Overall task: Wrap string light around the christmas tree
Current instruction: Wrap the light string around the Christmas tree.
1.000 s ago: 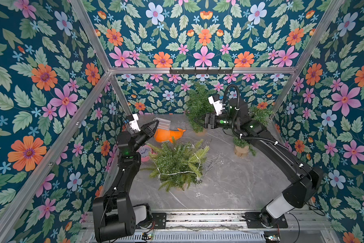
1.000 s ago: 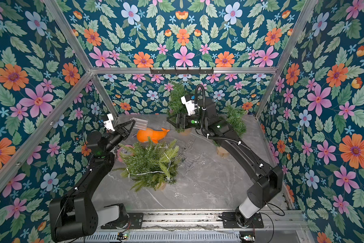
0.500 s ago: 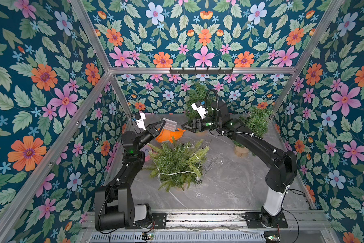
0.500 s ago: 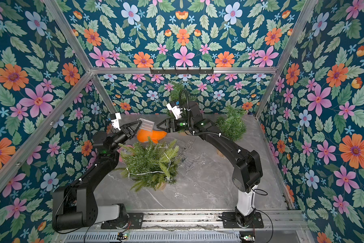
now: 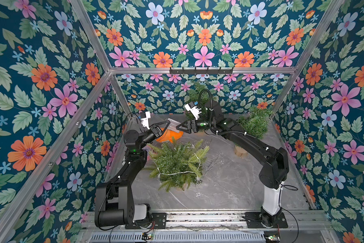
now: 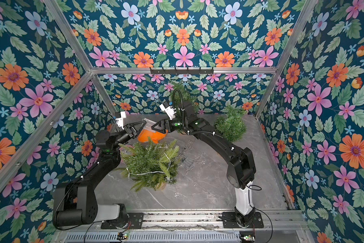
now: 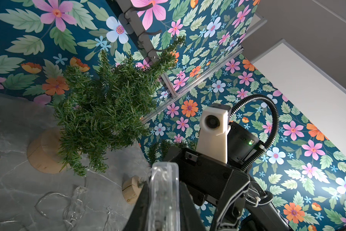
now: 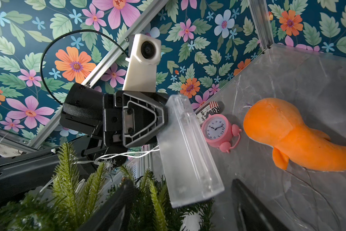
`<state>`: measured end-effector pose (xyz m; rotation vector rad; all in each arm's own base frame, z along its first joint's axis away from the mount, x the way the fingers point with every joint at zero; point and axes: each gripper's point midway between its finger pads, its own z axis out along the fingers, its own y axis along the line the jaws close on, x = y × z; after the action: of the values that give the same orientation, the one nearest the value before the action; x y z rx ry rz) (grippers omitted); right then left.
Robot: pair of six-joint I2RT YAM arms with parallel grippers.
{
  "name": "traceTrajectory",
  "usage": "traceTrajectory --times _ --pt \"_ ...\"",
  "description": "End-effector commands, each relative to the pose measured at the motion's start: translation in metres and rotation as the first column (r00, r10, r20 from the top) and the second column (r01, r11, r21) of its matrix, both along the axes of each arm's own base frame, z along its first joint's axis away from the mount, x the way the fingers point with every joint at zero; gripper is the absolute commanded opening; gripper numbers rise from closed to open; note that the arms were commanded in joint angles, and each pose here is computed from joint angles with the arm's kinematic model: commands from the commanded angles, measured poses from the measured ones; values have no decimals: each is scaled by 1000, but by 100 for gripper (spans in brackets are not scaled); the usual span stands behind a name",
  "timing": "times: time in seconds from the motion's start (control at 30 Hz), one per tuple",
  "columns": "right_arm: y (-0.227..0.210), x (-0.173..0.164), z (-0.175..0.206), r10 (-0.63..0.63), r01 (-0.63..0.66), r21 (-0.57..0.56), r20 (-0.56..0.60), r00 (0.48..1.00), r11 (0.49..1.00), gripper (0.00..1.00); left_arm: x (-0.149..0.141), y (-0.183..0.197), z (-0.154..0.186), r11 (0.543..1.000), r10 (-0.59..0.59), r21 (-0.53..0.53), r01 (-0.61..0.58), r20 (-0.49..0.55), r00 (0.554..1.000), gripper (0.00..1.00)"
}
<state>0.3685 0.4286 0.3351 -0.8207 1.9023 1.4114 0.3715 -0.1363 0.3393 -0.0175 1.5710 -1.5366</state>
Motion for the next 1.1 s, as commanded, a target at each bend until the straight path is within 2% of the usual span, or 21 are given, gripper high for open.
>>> traceTrajectory --times 0.0,0.27,0.53,0.67,0.93,1.03,1.07 --pt "5 -3 9 31 -31 32 20 999 999 74 -5 -3 8 1000 -21 6 21 42 999 0" --pt "10 -4 10 40 -41 44 22 999 998 70 -10 -6 17 998 -51 -31 53 54 997 0" --pt "9 -18 24 99 -103 99 44 994 990 56 -9 -8 16 998 -58 -29 60 51 997 0" --pt "8 -18 23 97 -100 90 43 994 991 44 -7 -9 12 998 -62 -27 63 39 997 0" --pt "1 -19 23 60 -63 58 61 996 996 8 4 -7 2 999 -46 -9 46 -3 999 0" --pt "-3 -21 26 47 -52 55 76 996 997 4 7 -5 2 1000 -14 27 14 2 1000 0" --pt "-4 -22 26 45 -49 56 80 996 997 4 7 -5 4 999 -7 39 7 7 1000 4"
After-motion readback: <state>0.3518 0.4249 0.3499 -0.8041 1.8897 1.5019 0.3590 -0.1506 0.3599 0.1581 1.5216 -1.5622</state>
